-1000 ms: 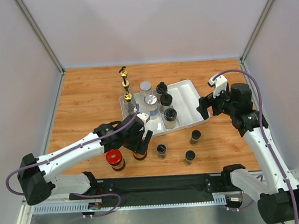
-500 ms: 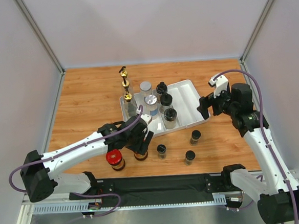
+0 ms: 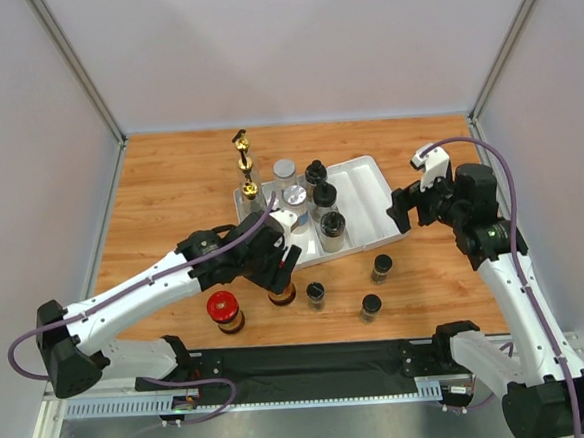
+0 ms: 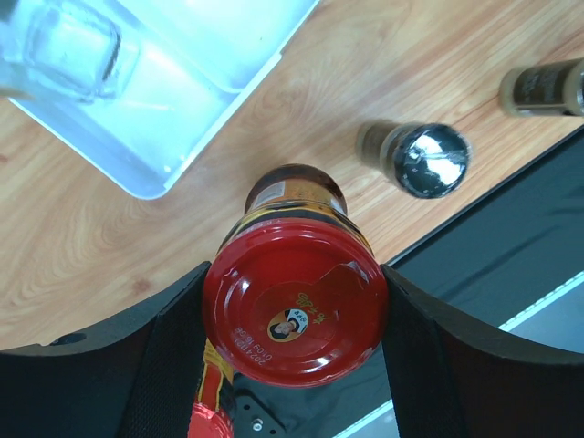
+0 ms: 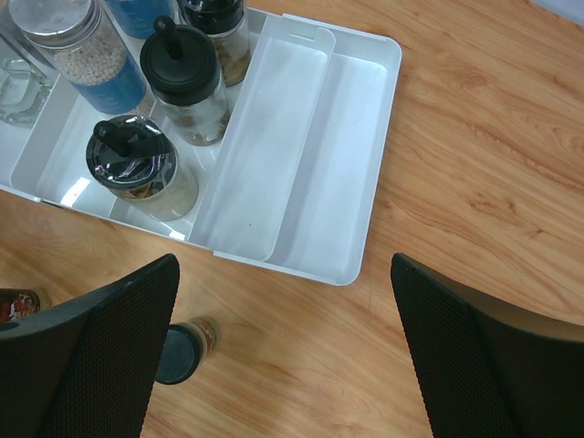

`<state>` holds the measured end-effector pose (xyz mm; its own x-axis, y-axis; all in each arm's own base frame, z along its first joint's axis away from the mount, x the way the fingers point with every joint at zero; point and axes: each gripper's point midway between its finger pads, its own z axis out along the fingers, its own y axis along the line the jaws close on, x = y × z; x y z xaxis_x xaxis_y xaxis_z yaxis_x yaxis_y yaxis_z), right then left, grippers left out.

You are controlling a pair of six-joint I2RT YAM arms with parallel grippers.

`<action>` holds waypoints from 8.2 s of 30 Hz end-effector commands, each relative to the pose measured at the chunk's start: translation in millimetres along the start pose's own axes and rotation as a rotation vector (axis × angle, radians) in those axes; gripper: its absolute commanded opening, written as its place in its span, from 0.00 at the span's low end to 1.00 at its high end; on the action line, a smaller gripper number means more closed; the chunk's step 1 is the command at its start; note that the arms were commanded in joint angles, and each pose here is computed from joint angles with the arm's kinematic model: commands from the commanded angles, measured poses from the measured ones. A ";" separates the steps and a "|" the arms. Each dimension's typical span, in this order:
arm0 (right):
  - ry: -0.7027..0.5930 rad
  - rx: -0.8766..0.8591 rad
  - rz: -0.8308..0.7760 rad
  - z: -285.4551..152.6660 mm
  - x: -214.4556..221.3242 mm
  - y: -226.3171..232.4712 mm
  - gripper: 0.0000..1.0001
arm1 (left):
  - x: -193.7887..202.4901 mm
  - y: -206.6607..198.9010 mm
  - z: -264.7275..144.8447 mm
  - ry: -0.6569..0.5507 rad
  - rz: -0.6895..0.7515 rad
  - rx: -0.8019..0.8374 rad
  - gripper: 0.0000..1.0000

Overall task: Organize the condiment bottles
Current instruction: Pick up the bottle from the center of the board, then place the bottle in the storage box, then pick up the bottle from the center of the board.

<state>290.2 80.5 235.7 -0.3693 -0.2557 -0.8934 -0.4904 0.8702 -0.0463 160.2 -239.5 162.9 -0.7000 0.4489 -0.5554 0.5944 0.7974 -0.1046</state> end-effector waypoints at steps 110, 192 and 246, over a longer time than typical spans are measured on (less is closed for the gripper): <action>-0.117 0.366 0.183 -41.9 -17.8 -79.9 1.00 | -328.1 -31.6 130.8 -0.465 0.257 -0.002 0.00; -0.173 -0.942 -0.712 -37.1 28.8 155.0 1.00 | -111.5 136.8 -216.6 -0.898 0.036 -0.484 1.00; 0.112 -1.015 -0.754 91.7 45.1 473.6 0.68 | -0.1 213.2 -223.3 -0.966 -0.183 -0.916 1.00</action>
<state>112.1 505.8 112.9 0.2178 -0.6637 -0.7155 -0.9716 -0.2172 -0.0943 200.0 15.1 320.7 0.0248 0.1520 -0.9881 -0.1921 0.9707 0.1445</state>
